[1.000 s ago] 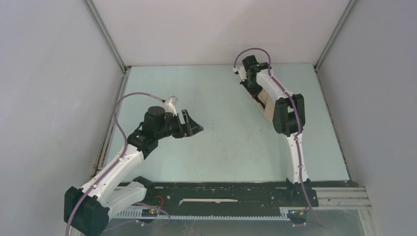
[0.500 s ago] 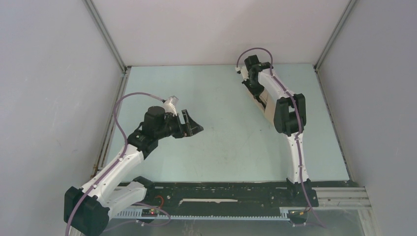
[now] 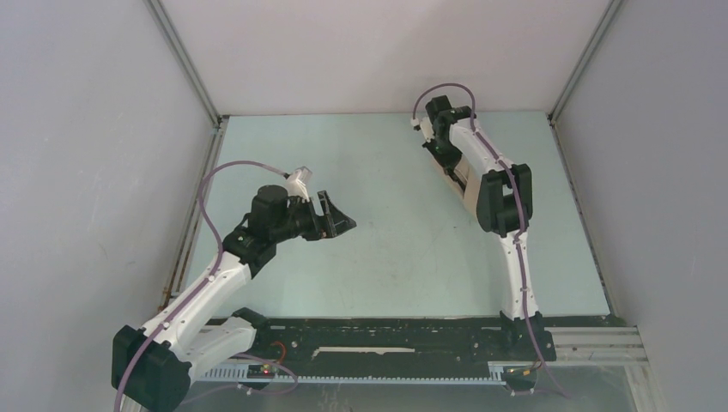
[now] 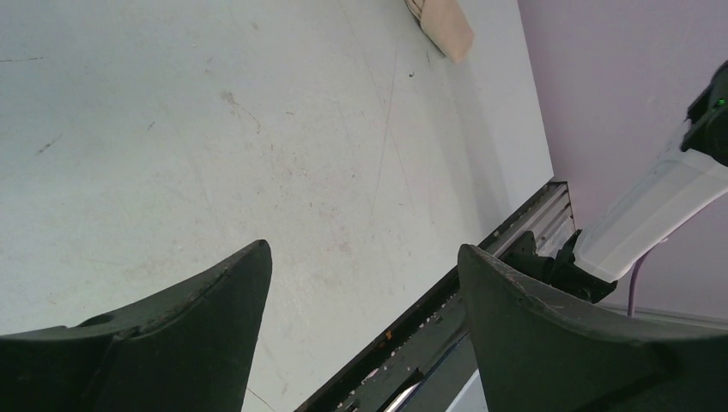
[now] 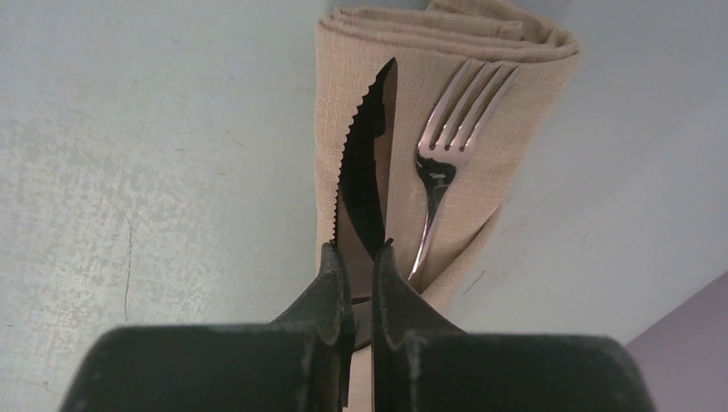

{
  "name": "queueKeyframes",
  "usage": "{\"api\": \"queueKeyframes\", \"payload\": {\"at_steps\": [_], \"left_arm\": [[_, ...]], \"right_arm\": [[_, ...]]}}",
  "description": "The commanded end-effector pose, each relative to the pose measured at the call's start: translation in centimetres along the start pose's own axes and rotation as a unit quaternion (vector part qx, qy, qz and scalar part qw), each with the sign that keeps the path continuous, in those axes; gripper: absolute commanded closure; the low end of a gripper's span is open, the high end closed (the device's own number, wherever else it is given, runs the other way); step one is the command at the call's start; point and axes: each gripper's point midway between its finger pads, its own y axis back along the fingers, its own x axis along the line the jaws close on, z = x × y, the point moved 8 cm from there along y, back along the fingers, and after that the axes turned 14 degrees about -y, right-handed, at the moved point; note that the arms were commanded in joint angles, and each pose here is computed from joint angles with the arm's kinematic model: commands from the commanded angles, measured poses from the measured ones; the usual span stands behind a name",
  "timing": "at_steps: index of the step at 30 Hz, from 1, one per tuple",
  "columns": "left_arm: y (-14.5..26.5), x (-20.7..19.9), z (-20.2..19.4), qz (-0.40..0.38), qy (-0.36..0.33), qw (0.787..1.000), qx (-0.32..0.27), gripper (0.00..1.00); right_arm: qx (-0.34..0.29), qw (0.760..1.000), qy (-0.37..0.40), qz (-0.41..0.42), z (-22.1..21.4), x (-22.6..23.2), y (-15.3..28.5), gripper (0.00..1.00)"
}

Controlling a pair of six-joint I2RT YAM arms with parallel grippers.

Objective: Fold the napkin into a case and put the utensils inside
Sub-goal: Insert the knife into the folded napkin.

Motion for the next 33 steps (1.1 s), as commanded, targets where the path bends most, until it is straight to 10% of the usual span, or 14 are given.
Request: {"api": "queueKeyframes", "payload": {"at_steps": [1,33], "left_arm": [[-0.1,-0.3,0.1,-0.015,-0.001,1.000,-0.010,0.14],[0.0,-0.3,0.1,-0.015,-0.005,1.000,-0.008,0.13]], "right_arm": [[0.000,1.000,0.019,-0.023,1.5,0.1,2.1,1.00],[0.087,0.995,-0.043,0.003,-2.2,-1.3,-2.2,0.93]]}}
